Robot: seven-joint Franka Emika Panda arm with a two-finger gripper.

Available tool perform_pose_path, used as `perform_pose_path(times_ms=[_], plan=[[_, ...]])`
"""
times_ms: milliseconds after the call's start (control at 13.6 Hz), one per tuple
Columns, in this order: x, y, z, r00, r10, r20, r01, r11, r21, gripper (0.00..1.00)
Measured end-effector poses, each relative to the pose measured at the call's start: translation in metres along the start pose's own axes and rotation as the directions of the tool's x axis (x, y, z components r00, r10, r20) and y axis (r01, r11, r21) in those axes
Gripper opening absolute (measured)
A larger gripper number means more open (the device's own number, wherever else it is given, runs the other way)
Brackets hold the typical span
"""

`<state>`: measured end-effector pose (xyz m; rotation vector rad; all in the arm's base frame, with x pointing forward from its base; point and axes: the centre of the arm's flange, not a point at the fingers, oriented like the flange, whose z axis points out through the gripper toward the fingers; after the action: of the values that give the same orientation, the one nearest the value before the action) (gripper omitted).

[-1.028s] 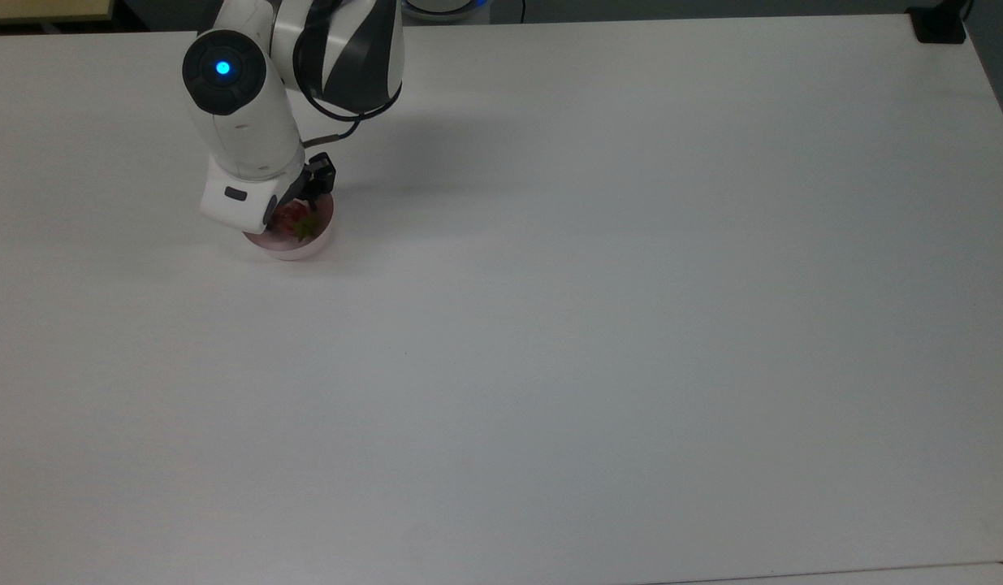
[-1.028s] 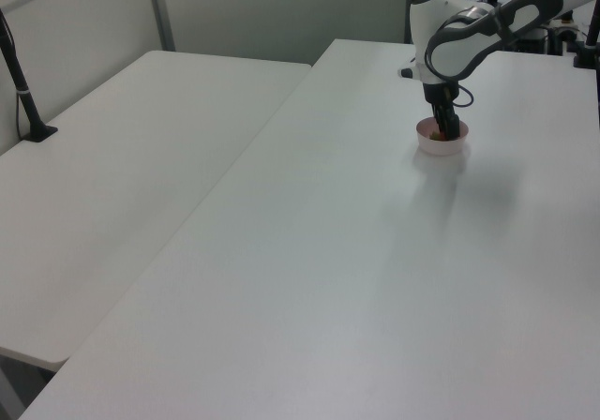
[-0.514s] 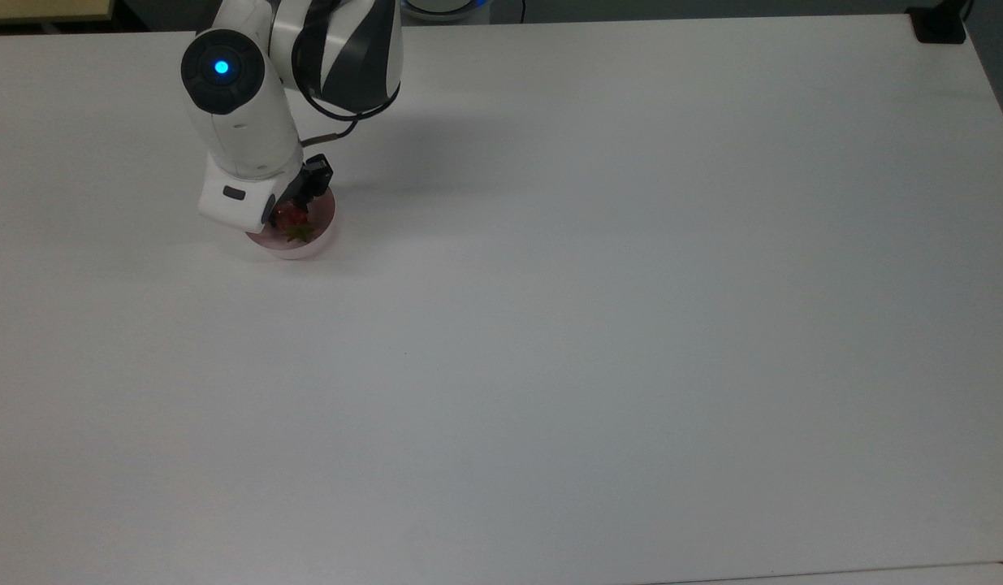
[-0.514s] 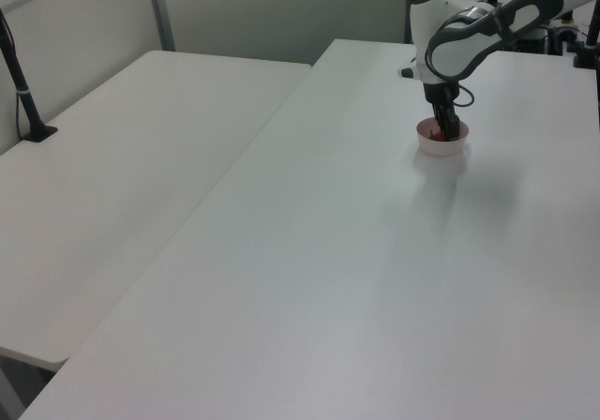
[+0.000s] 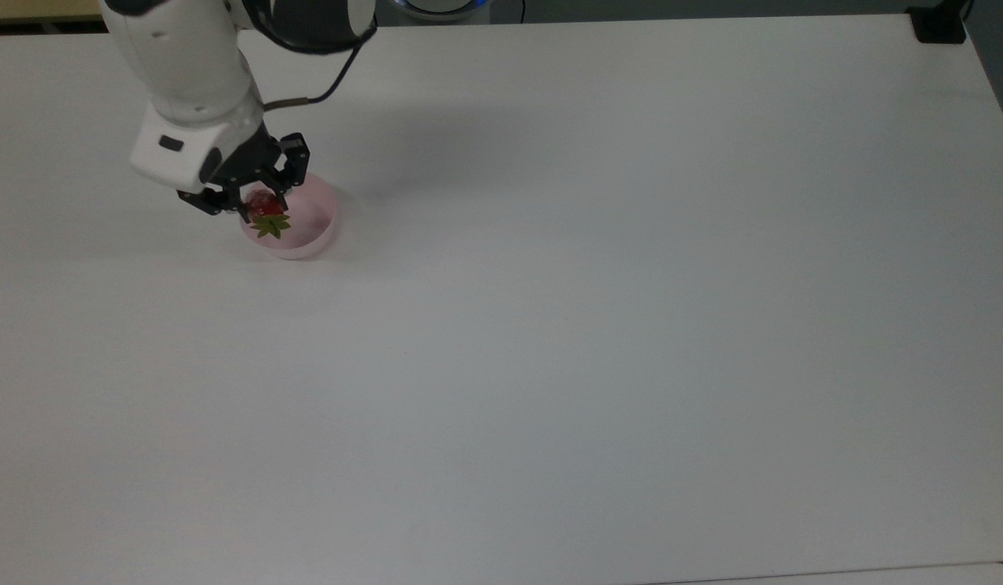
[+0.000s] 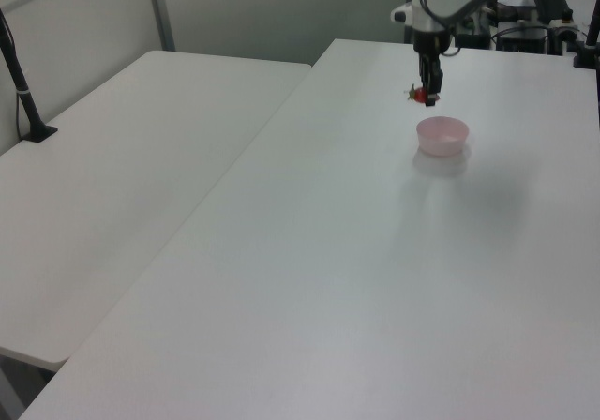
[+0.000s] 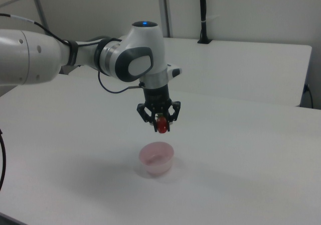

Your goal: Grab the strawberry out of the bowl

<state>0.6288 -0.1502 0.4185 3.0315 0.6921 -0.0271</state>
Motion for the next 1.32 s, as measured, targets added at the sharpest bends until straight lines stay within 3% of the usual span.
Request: perform_pose_path(times_ms=[147, 367, 587, 734, 881, 954, 1101, 1248, 1322], plan=[[-0.008, 0.022, -0.011, 0.998, 0.051, -0.034, -0.051, 0.999, -0.016, 0.41], [-0.021, 0.082, 0.002, 0.981, 0.148, -0.123, -0.161, 0.982, -0.098, 0.41], [-0.027, 0.138, 0.071, 0.953, 0.218, -0.209, -0.265, 0.937, -0.230, 0.41], [-0.014, 0.145, 0.112, 0.932, 0.260, -0.252, -0.326, 0.905, -0.274, 0.41], [-0.005, 0.148, 0.123, 0.898, 0.300, -0.322, -0.397, 0.868, -0.299, 0.41], [-0.005, 0.150, 0.124, 0.889, 0.312, -0.336, -0.415, 0.859, -0.300, 0.44], [-0.009, 0.157, 0.120, 0.872, 0.330, -0.361, -0.444, 0.843, -0.304, 0.71], [-0.005, 0.158, 0.082, 0.816, 0.379, -0.437, -0.521, 0.810, -0.269, 1.00], [-0.004, 0.154, 0.062, 0.794, 0.413, -0.445, -0.549, 0.803, -0.234, 1.00]])
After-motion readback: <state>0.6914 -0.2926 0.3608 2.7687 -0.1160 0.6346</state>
